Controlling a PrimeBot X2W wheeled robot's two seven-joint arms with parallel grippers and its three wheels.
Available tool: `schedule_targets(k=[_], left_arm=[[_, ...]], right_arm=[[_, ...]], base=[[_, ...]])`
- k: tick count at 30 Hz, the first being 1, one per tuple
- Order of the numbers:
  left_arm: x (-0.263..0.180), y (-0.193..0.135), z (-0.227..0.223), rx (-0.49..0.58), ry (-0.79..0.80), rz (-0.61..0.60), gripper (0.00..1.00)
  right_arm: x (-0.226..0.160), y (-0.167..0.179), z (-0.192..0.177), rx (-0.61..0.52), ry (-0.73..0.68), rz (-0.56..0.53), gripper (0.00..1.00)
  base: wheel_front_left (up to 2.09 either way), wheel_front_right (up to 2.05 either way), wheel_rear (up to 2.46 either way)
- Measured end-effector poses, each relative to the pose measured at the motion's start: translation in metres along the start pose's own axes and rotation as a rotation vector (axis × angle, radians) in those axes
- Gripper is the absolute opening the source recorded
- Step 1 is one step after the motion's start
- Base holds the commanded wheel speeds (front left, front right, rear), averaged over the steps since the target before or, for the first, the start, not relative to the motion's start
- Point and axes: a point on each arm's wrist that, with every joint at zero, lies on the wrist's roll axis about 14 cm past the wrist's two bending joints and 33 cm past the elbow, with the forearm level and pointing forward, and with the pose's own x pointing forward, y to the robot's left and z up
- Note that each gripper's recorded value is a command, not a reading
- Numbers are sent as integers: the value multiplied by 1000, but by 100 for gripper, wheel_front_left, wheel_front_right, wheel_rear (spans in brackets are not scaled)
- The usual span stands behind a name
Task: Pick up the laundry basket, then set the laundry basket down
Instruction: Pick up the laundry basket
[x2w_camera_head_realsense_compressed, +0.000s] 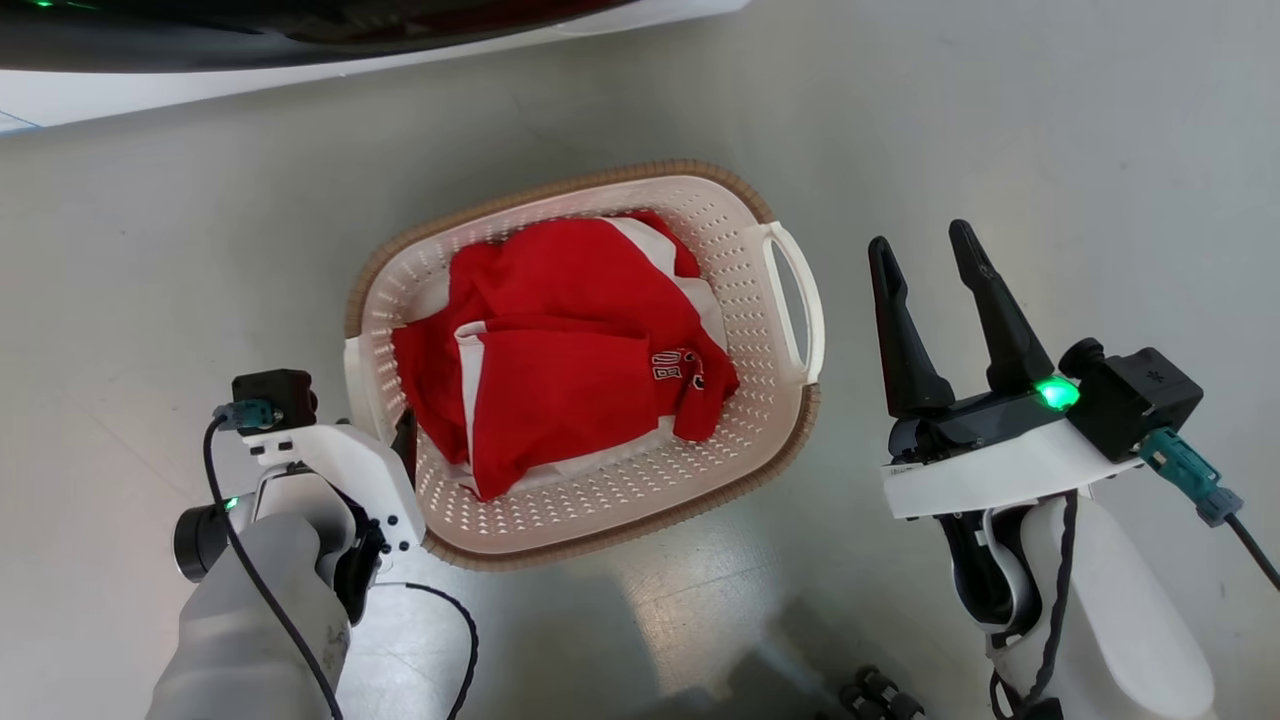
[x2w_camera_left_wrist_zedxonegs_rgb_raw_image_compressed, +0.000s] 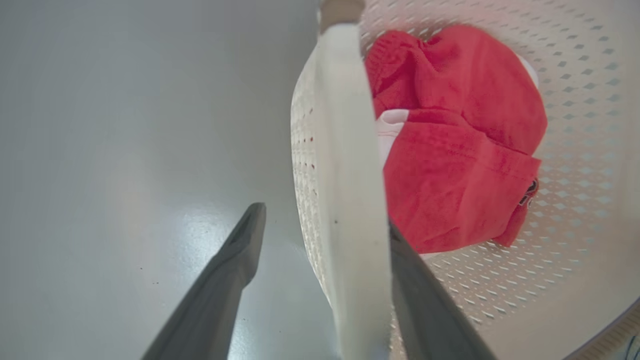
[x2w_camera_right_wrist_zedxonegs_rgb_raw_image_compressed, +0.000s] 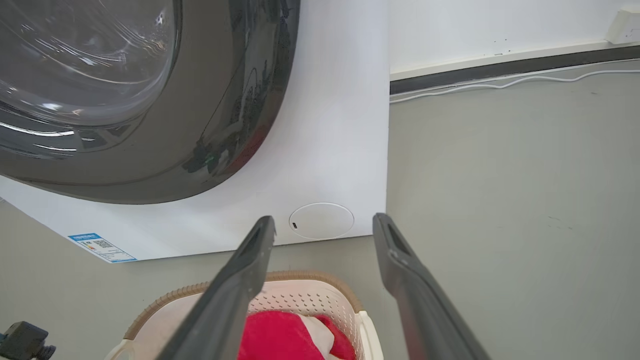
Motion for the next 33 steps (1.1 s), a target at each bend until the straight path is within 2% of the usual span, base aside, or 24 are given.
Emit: schedule_targets(k=[7, 8, 9, 11, 12, 13, 27, 33], left_arm=[[6, -3, -6, 9, 27, 2, 100], [7, -3, -4, 10, 25, 3, 98], [7, -3, -3, 9, 22, 4, 63], [8, -3, -1, 9, 20, 3, 20], [8, -3, -1, 10, 18, 7, 4], [8, -4, 0, 10, 16, 5, 0], [-7, 10, 14, 35, -16, 64, 0], [-17, 27, 12, 24, -17, 101, 0]], right_arm=[[-2, -3, -4, 11, 12, -11, 100], [-2, -3, -4, 12, 13, -11, 100], [-2, -3, -4, 14, 14, -12, 100], [-2, -4, -5, 17, 14, -13, 100], [-2, -4, -5, 18, 14, -13, 100], [-2, -3, -4, 18, 14, -11, 100], [-4, 6, 3, 29, -1, 11, 100], [-3, 10, 7, 35, -12, 24, 100]], base=[[0, 0, 0], [0, 0, 0], [0, 0, 0], [0, 0, 0], [0, 0, 0], [0, 0, 0], [0, 0, 0], [0, 0, 0]])
